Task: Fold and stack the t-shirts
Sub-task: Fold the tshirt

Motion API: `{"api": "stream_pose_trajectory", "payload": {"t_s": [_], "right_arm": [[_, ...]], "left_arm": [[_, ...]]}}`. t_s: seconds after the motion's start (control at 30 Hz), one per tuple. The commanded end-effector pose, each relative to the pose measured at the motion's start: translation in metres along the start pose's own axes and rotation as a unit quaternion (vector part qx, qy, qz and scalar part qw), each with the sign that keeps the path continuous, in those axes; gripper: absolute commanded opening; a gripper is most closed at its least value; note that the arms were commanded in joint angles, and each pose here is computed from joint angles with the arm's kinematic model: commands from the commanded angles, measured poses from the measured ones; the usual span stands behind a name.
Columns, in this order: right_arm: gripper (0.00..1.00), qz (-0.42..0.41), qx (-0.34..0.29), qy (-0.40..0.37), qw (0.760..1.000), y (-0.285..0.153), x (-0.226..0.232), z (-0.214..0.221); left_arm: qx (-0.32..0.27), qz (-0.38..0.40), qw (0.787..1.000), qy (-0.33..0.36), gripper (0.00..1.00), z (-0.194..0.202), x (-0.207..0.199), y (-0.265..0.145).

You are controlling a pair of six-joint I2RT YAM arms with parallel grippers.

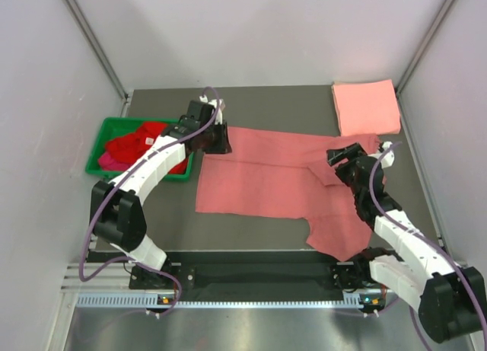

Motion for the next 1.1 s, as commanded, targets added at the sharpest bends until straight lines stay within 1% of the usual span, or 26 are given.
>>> {"api": "stream_pose_trajectory", "payload": {"t_s": [0.0, 0.03, 0.07, 0.13, 0.17, 0.2, 0.3, 0.37, 0.4, 0.43, 0.47, 0.5, 0.53, 0.6, 0.63, 0.67, 0.7, 0.73, 0.83, 0.9, 1.0, 1.03, 1.07], "right_arm": [[0.71, 0.058, 0.008, -0.01, 0.998, -0.009, 0.005, -0.011], [0.71, 0.057, 0.01, -0.012, 0.998, -0.011, 0.015, -0.02], [0.71, 0.096, 0.042, -0.028, 0.994, -0.011, 0.008, -0.014], [0.71, 0.115, 0.062, -0.033, 0.991, -0.012, 0.02, -0.022], [0.71, 0.158, 0.096, -0.045, 0.982, -0.014, 0.01, -0.015], [0.71, 0.17, 0.107, -0.045, 0.979, -0.014, 0.01, -0.014], [0.7, 0.169, 0.144, -0.049, 0.974, -0.018, 0.006, -0.006], [0.68, 0.165, 0.129, -0.053, 0.976, -0.02, 0.002, -0.007], [0.65, 0.174, 0.118, -0.067, 0.975, -0.019, -0.007, -0.008], [0.6, 0.165, 0.116, -0.08, 0.976, -0.017, -0.01, -0.011], [0.56, 0.128, 0.093, -0.091, 0.983, -0.008, -0.004, -0.02], [0.52, 0.126, 0.08, -0.102, 0.984, -0.003, -0.009, -0.026], [0.4, 0.117, 0.081, -0.123, 0.982, 0.002, -0.009, -0.03], [0.35, 0.12, 0.087, -0.14, 0.979, 0.021, -0.016, -0.036], [0.31, 0.125, 0.081, -0.161, 0.976, 0.028, -0.011, -0.044], [0.29, 0.163, 0.114, -0.174, 0.965, 0.04, -0.024, -0.036], [0.27, 0.173, 0.118, -0.183, 0.961, 0.047, -0.026, -0.041], [0.27, 0.2, 0.148, -0.186, 0.951, 0.056, -0.038, -0.031], [0.26, 0.236, 0.19, -0.186, 0.935, 0.064, -0.061, -0.013], [0.25, 0.244, 0.225, -0.181, 0.926, 0.06, -0.074, 0.005], [0.22, 0.24, 0.268, -0.173, 0.917, 0.049, -0.08, 0.03], [0.22, 0.238, 0.275, -0.17, 0.916, 0.045, -0.08, 0.034], [0.22, 0.229, 0.268, -0.167, 0.921, 0.041, -0.076, 0.032]], "left_arm": [[-0.015, 0.023, 0.999, 0.027, 0.32, -0.009, -0.015, -0.009], [-0.007, 0.018, 0.999, 0.032, 0.32, -0.006, -0.015, -0.008], [0.007, 0.01, 0.999, 0.034, 0.32, 0.001, -0.016, -0.01], [0.026, 0.007, 0.999, 0.031, 0.32, 0.012, -0.019, -0.011], [0.043, -0.001, 0.999, 0.023, 0.32, 0.021, -0.015, -0.014], [0.049, -0.004, 0.999, 0.018, 0.32, 0.027, -0.013, -0.015], [0.069, -0.041, 0.997, 0.012, 0.32, 0.05, 0.001, -0.019], [0.077, -0.098, 0.992, 0.006, 0.32, 0.062, 0.015, -0.021], [0.087, -0.128, 0.988, 0.005, 0.31, 0.069, 0.023, -0.023], [0.085, -0.149, 0.985, 0.001, 0.31, 0.073, 0.028, -0.024], [0.093, -0.155, 0.984, -0.001, 0.31, 0.082, 0.033, -0.026], [0.092, -0.159, 0.983, -0.005, 0.31, 0.086, 0.036, -0.028], [0.083, -0.159, 0.984, -0.013, 0.31, 0.088, 0.038, -0.028], [0.081, -0.163, 0.983, -0.024, 0.31, 0.096, 0.046, -0.031], [0.078, -0.163, 0.983, -0.028, 0.32, 0.097, 0.047, -0.032], [0.082, -0.168, 0.982, -0.03, 0.32, 0.1, 0.05, -0.032], [0.084, -0.176, 0.98, -0.035, 0.32, 0.101, 0.054, -0.032], [0.089, -0.185, 0.978, -0.036, 0.32, 0.104, 0.058, -0.032], [0.095, -0.206, 0.973, -0.045, 0.32, 0.106, 0.07, -0.031], [0.096, -0.212, 0.971, -0.054, 0.32, 0.107, 0.076, -0.031], [0.097, -0.214, 0.97, -0.056, 0.34, 0.107, 0.08, -0.03], [0.098, -0.214, 0.97, -0.056, 0.34, 0.107, 0.081, -0.03], [0.101, -0.214, 0.97, -0.056, 0.34, 0.108, 0.082, -0.028]]}}
Point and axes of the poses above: each gripper's point midway between its finger pads, its own y axis out along the fingers, its own x axis along the line the jaws close on, z = x × y, the point moved 9 cm from there along -y, back along the fingers, and after that the axes turned 3 degrees about -y, right-handed, at the moved point
